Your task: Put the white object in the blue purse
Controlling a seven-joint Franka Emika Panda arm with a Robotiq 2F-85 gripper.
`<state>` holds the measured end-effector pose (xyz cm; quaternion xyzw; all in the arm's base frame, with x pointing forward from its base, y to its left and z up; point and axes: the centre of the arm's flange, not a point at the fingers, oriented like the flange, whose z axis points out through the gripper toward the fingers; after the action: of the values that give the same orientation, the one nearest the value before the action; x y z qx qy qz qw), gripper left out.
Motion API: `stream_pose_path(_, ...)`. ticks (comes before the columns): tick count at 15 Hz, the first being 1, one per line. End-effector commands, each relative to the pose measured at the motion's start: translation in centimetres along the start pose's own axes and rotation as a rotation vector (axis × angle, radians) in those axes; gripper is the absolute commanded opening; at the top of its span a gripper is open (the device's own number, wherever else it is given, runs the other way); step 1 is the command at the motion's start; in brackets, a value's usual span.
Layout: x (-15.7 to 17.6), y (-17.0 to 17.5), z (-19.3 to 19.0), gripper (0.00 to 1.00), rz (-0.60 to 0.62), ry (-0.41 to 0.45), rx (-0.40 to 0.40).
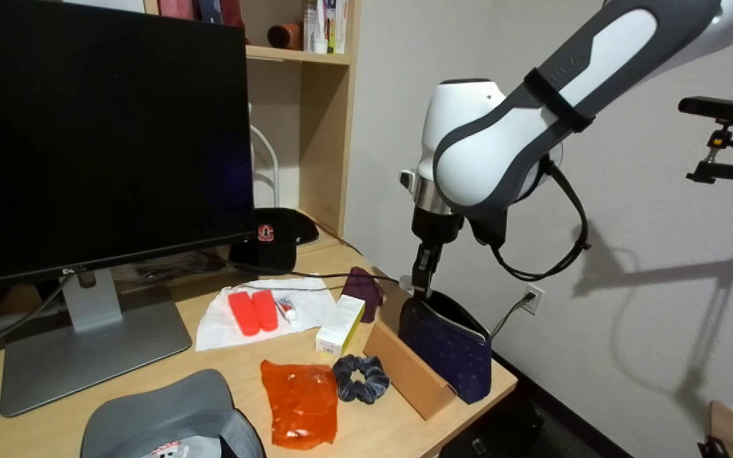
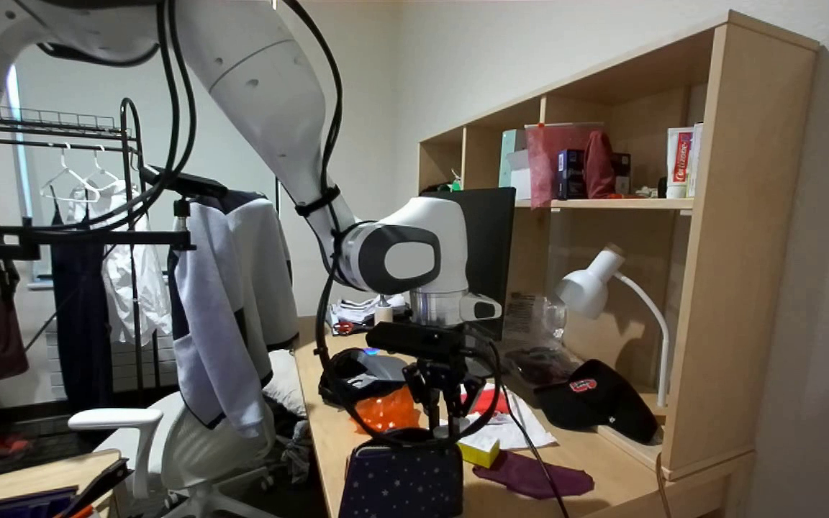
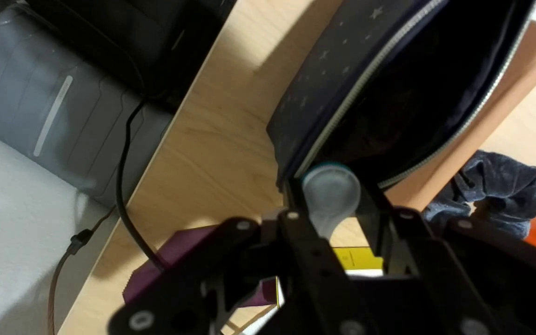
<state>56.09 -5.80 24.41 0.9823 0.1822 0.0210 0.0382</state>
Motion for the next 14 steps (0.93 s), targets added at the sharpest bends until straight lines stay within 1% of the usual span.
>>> stream_pose_path(1,-2.07,-1.11,-0.48,0.14,-0.007,0.027,-0.028)
stream_pose_path(7,-2.59,-0.79,0.07,0.14,0.017,0.062,-0.044)
stream_pose_path(8,-2.64,-0.65,0.12,0.2,0.025,0.073,-0.052)
stream_pose_path(9,-2.7,-0.52,0.1,0.58,0.03,0.084,-0.048)
stream_pose_path(10,-2.76,-0.41,0.06,0.58,0.036,0.09,-0.052)
stream_pose_path(11,-2.79,-0.36,0.04,0.63,0.038,0.095,-0.053)
stream_pose_path(14,-2.78,-0.22,0.08,0.83,0.05,0.108,-0.056)
